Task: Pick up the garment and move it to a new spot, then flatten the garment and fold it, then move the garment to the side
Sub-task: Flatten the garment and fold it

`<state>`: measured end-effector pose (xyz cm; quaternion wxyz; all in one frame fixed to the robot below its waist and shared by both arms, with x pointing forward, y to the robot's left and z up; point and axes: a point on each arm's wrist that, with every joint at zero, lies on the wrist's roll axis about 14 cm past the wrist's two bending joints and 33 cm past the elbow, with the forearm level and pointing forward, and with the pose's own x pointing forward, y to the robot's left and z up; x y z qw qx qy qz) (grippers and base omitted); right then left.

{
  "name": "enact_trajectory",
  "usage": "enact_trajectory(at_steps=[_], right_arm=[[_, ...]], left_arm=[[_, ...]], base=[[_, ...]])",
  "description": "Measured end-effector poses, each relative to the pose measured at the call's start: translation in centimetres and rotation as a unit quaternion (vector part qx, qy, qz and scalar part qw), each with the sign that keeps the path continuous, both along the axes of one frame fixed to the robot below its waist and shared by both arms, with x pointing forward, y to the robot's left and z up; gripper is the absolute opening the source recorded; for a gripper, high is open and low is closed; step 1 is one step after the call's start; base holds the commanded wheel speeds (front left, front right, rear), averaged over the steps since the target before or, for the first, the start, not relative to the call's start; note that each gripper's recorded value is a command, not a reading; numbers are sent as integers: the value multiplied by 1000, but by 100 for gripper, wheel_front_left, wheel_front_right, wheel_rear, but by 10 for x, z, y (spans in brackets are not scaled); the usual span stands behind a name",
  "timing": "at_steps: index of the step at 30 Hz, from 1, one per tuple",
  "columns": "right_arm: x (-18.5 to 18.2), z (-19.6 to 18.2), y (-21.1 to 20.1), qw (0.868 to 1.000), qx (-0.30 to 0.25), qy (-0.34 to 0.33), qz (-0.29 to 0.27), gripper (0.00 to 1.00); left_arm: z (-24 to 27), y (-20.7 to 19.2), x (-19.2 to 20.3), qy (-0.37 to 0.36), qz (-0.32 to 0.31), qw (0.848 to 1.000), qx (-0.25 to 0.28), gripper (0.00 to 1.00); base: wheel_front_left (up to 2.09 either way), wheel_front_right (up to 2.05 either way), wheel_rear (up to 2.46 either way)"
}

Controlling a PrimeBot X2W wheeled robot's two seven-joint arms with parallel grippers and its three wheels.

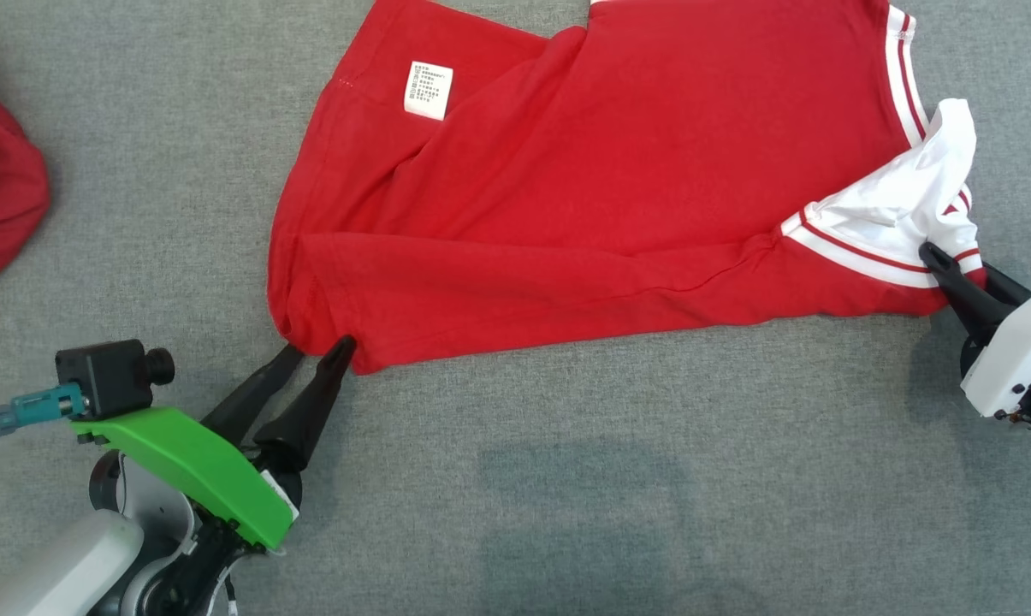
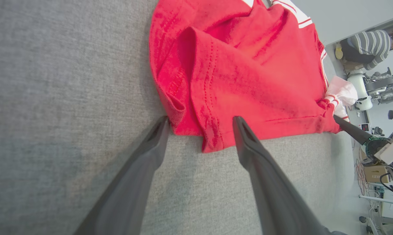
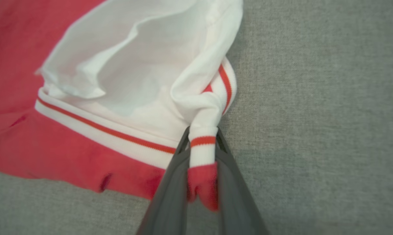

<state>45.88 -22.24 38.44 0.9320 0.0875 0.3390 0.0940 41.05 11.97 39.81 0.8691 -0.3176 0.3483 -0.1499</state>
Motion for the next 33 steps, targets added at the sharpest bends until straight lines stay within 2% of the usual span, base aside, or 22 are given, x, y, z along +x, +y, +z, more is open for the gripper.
enact_trajectory(at_steps=[10, 11, 12, 13, 14, 15, 16, 19, 20, 33], right_arm=[[1, -5, 3, 1000, -2, 2, 5, 0], [1, -4, 2, 1000, -3, 0, 4, 5], [0, -4, 1, 1000, -4, -1, 3, 22], [0, -3, -1, 1000, -5, -3, 0, 47], [0, -3, -2, 1000, -5, -5, -1, 74], [-1, -2, -2, 1000, -7, -6, -2, 94], [-1, -1, -3, 1000, -8, -9, -2, 100], [0, 0, -5, 1000, -12, -16, -4, 100], [1, 1, -6, 1000, -13, -20, -5, 100], [34, 42, -15, 994, -39, -104, -11, 100]], left_arm=[[-16, -21, -5, 34, -26, 999, -13, 100], [-17, -23, -5, 36, -27, 999, -16, 100], [-18, -24, -5, 37, -28, 999, -18, 100], [-19, -25, -6, 41, -32, 999, -17, 94], [-19, -26, -7, 41, -34, 998, -18, 80], [-19, -27, -7, 42, -36, 998, -19, 58], [-20, -29, -9, 44, -40, 998, -21, 45], [-20, -33, -13, 47, -50, 997, -27, 6], [-20, -35, -15, 49, -55, 997, -31, 0], [-14, -38, -14, 39, -57, 997, -42, 0]], base=[[0, 0, 0], [0, 0, 0], [0, 0, 0], [0, 0, 0], [0, 0, 0], [0, 0, 0], [0, 0, 0], [0, 0, 0], [0, 0, 0], [0, 0, 0]])
